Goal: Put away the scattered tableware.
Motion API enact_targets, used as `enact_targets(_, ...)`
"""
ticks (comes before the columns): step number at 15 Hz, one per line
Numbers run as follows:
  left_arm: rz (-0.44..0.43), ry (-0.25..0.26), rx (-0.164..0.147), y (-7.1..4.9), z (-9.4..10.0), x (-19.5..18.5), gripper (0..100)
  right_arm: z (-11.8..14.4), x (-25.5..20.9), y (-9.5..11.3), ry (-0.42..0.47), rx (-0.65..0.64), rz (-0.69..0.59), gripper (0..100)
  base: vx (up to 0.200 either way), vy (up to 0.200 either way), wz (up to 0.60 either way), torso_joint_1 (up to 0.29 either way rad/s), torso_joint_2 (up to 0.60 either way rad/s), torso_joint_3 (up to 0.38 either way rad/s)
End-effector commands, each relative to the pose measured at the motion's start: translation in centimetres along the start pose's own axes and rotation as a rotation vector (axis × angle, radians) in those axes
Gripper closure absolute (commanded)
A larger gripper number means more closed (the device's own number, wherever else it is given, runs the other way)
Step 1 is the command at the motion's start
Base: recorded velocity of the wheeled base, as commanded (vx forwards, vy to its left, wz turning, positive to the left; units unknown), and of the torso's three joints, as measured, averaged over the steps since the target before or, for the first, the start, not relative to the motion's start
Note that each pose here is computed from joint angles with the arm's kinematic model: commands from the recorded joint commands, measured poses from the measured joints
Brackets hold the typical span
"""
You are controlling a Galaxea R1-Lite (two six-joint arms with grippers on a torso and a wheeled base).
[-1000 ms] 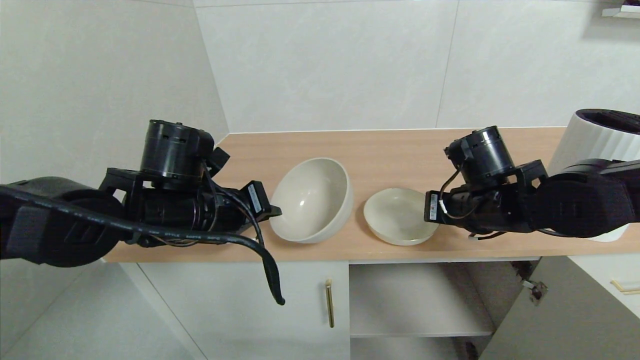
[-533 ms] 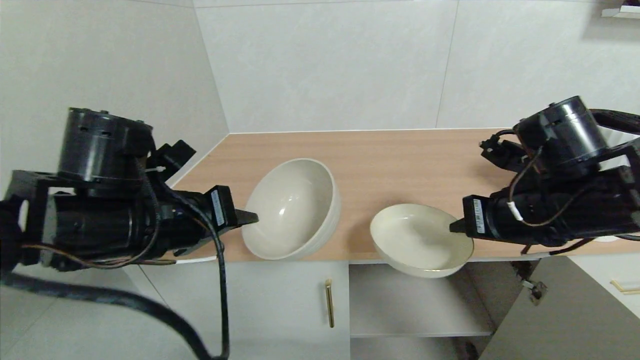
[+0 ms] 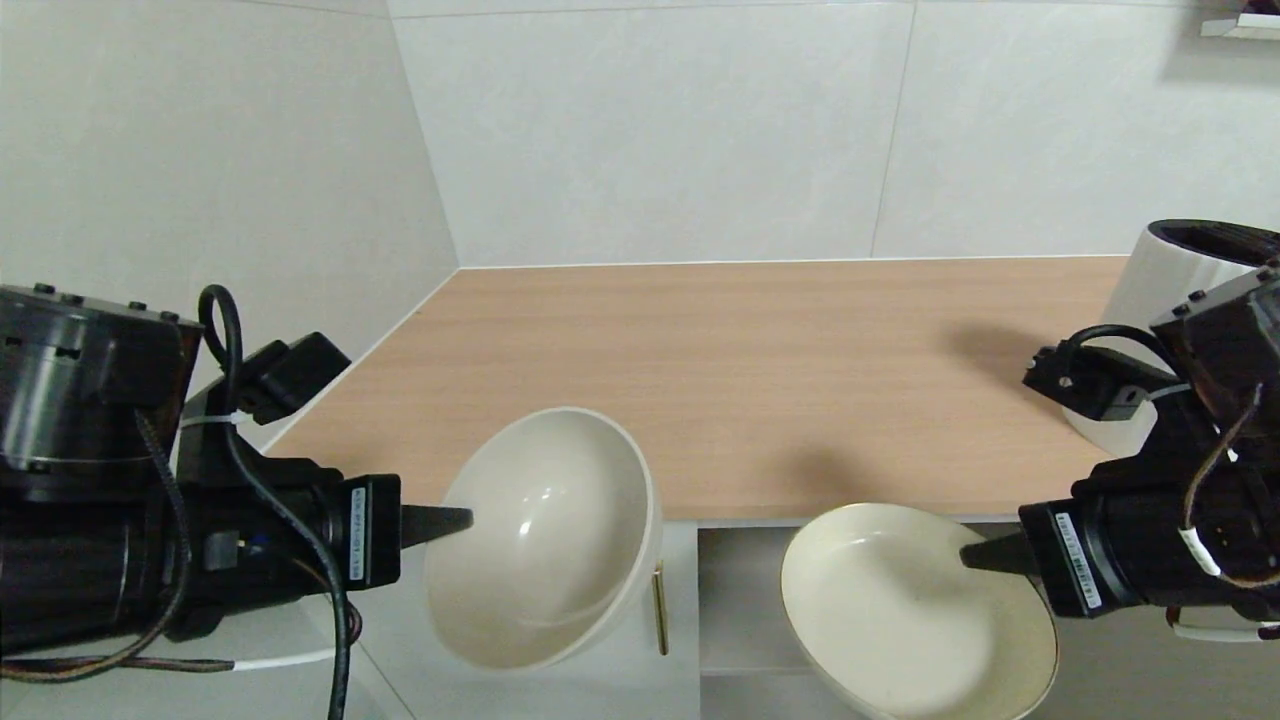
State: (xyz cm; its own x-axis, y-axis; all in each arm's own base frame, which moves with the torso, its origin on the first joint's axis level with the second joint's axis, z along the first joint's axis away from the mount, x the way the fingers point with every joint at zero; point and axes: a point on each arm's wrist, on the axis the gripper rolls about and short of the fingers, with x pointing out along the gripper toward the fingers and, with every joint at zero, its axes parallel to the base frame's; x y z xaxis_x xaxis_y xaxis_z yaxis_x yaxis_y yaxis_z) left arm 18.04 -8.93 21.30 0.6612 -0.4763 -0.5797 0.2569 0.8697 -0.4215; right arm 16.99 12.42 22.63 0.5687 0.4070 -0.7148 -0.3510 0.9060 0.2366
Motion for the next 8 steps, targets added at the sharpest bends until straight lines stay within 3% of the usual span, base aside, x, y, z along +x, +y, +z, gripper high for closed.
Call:
enact_targets(1, -0.002, 0.024, 0.009, -0.1, -0.5, 0.3, 100, -0.5, 0.5, -0.2, 0.010, -0.012, -0.003, 100, 0.000, 0.000, 0.00, 0.000, 0.00, 0.000)
enact_targets(4, 0.011, 0.056, 0.012, -0.1, -0.8, 1.2, 100, -0.6, 1.8, -0.2, 0.004, -0.013, -0.003, 100, 0.000, 0.000, 0.00, 0.000, 0.00, 0.000)
enact_targets(8, 0.037, 0.076, 0.009, 0.1, -0.9, 2.0, 100, -0.5, 2.1, -0.3, -0.002, -0.009, -0.006, 100, -0.200, 0.000, 0.00, 0.006, 0.00, 0.000)
